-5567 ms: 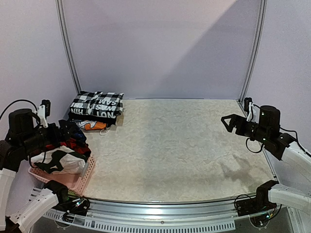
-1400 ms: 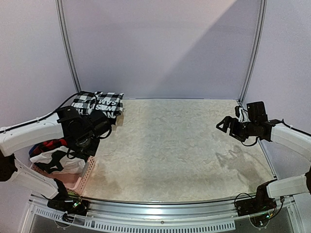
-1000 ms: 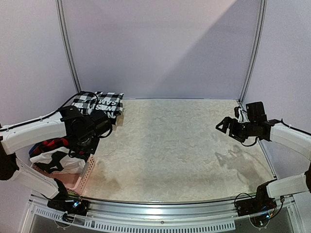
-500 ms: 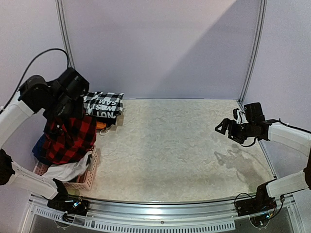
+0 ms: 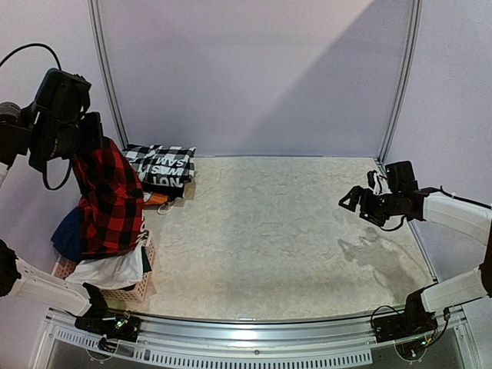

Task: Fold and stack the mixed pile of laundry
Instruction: Pick up the crumpled shirt from the bin, then place the crumpled shirt at the center of the board.

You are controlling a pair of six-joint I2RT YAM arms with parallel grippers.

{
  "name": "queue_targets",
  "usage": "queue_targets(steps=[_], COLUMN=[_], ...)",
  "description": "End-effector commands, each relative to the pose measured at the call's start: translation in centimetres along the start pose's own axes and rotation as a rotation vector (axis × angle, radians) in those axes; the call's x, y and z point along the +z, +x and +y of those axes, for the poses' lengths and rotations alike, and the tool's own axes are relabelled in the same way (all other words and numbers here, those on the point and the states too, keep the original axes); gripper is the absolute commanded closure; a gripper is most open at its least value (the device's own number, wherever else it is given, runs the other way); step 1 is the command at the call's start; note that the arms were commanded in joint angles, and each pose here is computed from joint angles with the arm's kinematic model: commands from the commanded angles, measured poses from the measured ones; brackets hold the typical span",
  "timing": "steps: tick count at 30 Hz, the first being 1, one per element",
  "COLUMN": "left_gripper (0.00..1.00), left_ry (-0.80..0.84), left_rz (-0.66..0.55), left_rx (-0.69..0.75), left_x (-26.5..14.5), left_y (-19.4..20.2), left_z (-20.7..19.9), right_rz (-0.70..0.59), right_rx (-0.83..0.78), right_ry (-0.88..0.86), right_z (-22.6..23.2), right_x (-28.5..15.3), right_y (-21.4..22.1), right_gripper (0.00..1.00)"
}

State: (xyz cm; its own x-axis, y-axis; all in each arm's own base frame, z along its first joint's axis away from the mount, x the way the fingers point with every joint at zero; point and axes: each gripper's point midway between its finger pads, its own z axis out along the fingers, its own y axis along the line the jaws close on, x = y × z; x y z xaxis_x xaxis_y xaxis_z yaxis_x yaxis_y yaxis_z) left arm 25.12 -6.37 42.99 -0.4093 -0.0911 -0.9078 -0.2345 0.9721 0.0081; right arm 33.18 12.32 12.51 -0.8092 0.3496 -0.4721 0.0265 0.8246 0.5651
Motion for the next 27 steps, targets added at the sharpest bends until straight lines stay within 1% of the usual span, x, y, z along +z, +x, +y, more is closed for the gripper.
queue_targets(steps=[1,3,5,6,7,9,13,15,18,20,27], left_gripper=[1.00,1.00,1.00,1.00,1.00,1.00,1.00,1.00,1.00,1.00,1.00], left_ry=[0.100,0.210,0.354,0.447,0.577,0.741,0.917,1.040,1.198,1.247,1.275], left_rz=[-0.001,-0.055,-0.111,-0.143,-0.168,-0.239,-0.339,-0.396,-0.467,-0.497,-0.581], left_rx=[0.064,0.029,0.020,0.018,0.029,0.028,0.012,0.004,-0.003,-0.006,0.005], left_x=[-1.8,-2.7,-3.7,-4.5,-5.6,-7.6,-10.7,-12.8,-15.8,-16.7,-17.6], left_y=[-1.5,-4.3,-7.0,-8.3,-9.2,-11.5,-15.3,-16.5,-17.7,-18.1,-19.1], left_z=[0.0,-2.4,-5.6,-7.5,-9.9,-12.9,-15.8,-17.2,-18.2,-18.5,-18.8], right_rz=[-0.005,0.005,0.011,0.009,0.008,0.001,-0.004,-0.006,-0.019,-0.030,-0.059], right_rx=[-0.005,-0.005,-0.008,-0.012,-0.014,-0.018,-0.029,-0.033,-0.042,-0.049,-0.063], right_ry=[-0.012,-0.017,-0.026,-0.035,-0.042,-0.057,-0.076,-0.091,-0.104,-0.110,-0.130], right_z=[0.1,0.2,0.3,0.4,0.6,0.9,1.3,1.6,2.0,2.1,2.6], right_x=[0.3,0.5,0.6,0.6,0.6,0.4,0.1,-0.1,-0.5,-0.8,-1.4], right_y=[-0.6,-0.5,-0.3,-0.4,-0.4,-0.5,-0.5,-0.5,-0.6,-0.8,-1.1], right_gripper=[0.01,0.01,0.01,0.01,0.01,0.01,0.01,0.01,0.01,0.01,0.01])
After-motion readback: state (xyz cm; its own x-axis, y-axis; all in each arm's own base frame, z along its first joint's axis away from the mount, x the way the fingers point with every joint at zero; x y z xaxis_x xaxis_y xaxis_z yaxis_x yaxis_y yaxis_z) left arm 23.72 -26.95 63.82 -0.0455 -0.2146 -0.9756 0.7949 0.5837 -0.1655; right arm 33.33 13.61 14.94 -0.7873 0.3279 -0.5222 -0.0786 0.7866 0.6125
